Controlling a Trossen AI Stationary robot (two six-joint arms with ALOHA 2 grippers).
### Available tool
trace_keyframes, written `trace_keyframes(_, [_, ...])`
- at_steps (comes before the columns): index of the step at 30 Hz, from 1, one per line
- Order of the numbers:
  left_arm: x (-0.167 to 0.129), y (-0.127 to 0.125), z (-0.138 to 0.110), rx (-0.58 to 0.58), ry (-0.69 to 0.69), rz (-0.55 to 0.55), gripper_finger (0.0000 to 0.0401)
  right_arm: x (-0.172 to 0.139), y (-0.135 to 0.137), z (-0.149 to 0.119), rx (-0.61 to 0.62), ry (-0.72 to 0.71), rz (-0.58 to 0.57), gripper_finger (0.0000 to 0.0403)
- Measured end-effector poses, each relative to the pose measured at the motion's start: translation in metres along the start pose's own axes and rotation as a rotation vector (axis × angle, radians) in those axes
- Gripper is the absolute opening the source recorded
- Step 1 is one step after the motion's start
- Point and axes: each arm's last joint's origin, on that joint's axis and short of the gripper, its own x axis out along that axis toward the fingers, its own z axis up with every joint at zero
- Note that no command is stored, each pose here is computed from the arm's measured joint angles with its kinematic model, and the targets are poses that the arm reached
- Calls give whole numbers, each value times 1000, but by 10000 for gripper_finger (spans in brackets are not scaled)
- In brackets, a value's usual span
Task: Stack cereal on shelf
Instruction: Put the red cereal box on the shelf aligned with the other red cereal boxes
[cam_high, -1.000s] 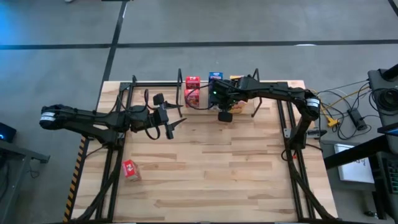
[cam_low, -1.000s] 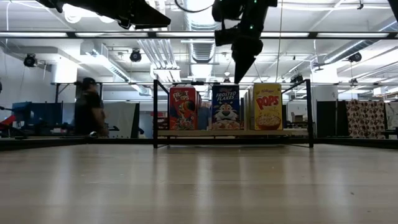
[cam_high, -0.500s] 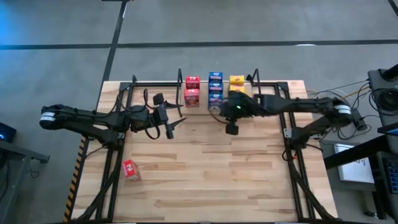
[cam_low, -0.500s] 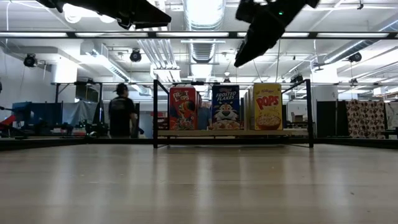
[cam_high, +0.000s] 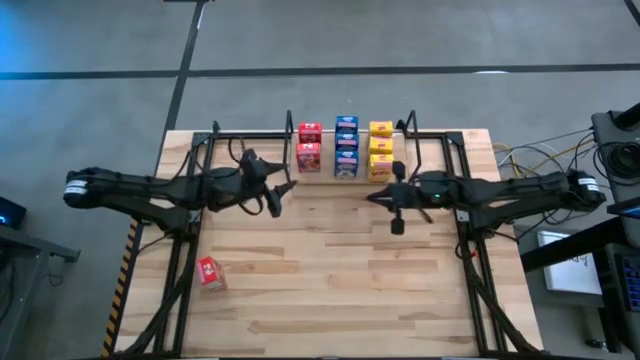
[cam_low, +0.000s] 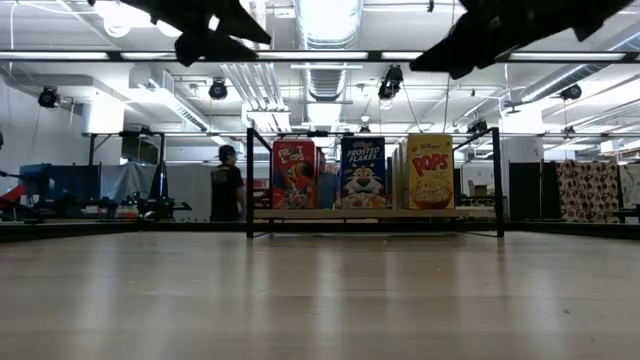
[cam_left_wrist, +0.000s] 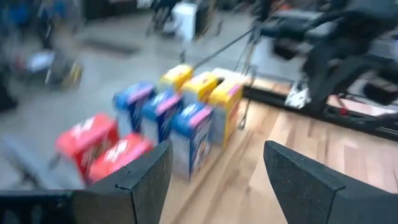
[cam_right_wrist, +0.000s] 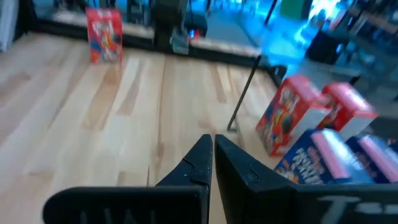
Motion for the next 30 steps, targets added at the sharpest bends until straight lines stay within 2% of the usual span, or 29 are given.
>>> trace_keyframes(3, [-1,0,7,-102,105,76,236,-11,2,-2,-12,-56,-2,9])
trace_keyframes(6, [3,-2,11,-147,252,149,236,-20,2,-3,-23,-86,-5,9])
trace_keyframes(14, [20,-10,33,-147,636,345,236,-32,1,-1,-29,-122,11,9])
trace_keyframes(18, [25,-9,50,-270,747,418,236,-31,2,-4,-50,-96,16,9])
trace_keyframes(22, [19,-18,54,-496,891,461,236,-31,3,-7,-86,-82,17,9])
trace_keyframes(26, [-1,-45,46,-667,968,508,236,-31,2,-7,-121,-82,15,9])
trace_keyframes(30, [-26,-72,33,-741,988,573,236,-31,2,-7,-144,-82,15,9])
